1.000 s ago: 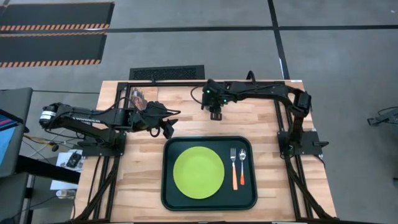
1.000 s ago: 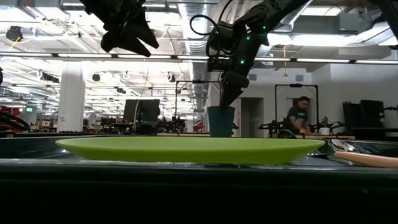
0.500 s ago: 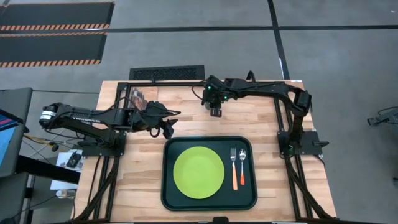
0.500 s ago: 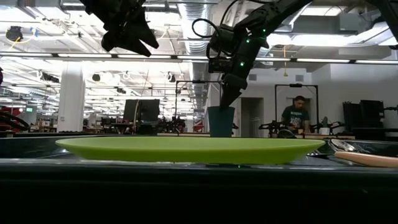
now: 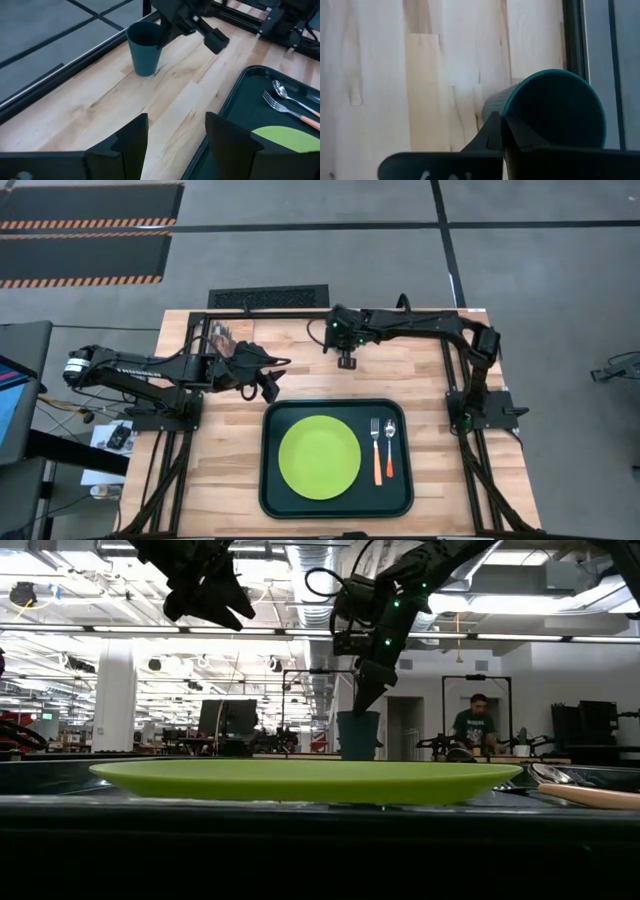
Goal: Pick and place plate/cup/fork/spoon on tray
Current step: Put the blue cup on the black serving tray to the top left of the green plate
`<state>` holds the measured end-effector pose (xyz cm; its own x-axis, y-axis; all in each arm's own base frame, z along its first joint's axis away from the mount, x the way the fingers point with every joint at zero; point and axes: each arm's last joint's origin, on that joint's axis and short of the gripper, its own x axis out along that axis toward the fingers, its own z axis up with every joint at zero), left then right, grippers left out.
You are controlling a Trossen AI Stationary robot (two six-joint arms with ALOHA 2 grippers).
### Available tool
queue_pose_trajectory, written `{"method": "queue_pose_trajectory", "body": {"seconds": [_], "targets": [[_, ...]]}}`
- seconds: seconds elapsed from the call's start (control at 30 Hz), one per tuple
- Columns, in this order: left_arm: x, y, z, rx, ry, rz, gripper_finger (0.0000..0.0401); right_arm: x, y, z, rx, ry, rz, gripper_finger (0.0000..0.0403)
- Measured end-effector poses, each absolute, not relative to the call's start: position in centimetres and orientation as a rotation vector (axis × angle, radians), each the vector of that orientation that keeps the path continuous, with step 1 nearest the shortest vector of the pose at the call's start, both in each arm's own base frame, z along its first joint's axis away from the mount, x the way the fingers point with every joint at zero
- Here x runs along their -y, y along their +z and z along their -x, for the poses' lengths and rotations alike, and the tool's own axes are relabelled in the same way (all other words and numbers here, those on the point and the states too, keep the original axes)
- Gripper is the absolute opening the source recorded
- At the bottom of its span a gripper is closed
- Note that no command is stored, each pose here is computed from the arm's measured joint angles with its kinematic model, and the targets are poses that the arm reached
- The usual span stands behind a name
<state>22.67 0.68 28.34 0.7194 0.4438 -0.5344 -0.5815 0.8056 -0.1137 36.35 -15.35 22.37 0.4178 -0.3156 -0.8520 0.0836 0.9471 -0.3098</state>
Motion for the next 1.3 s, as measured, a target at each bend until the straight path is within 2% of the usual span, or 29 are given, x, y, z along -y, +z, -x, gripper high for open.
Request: {"method": "queue_pose_trajectory", "body": {"seconds": [0.33, 0.8, 1.03, 1.3], "targets": [[-0.6, 29.2, -21.8, -0.474, 0.55, 0.314, 0.0184, 11.7, 26.1, -38.6, -1.051, -0.183, 0.29, 0.0003], [-1.1, 33.7, -16.3, -0.198, 0.61, 0.361, 0.0184, 3.2, 31.3, -40.4, -0.956, -0.011, 0.389, 0.0002], [-1.1, 33.4, -16.3, -0.229, 0.614, 0.358, 0.0184, -2.2, 32.0, -41.2, -0.84, 0.072, 0.43, 0.0002], [-1.1, 32.8, -16.4, -0.282, 0.613, 0.351, 0.0184, -6.9, 33.5, -42.4, -0.586, 0.119, 0.494, 0.0002]]}}
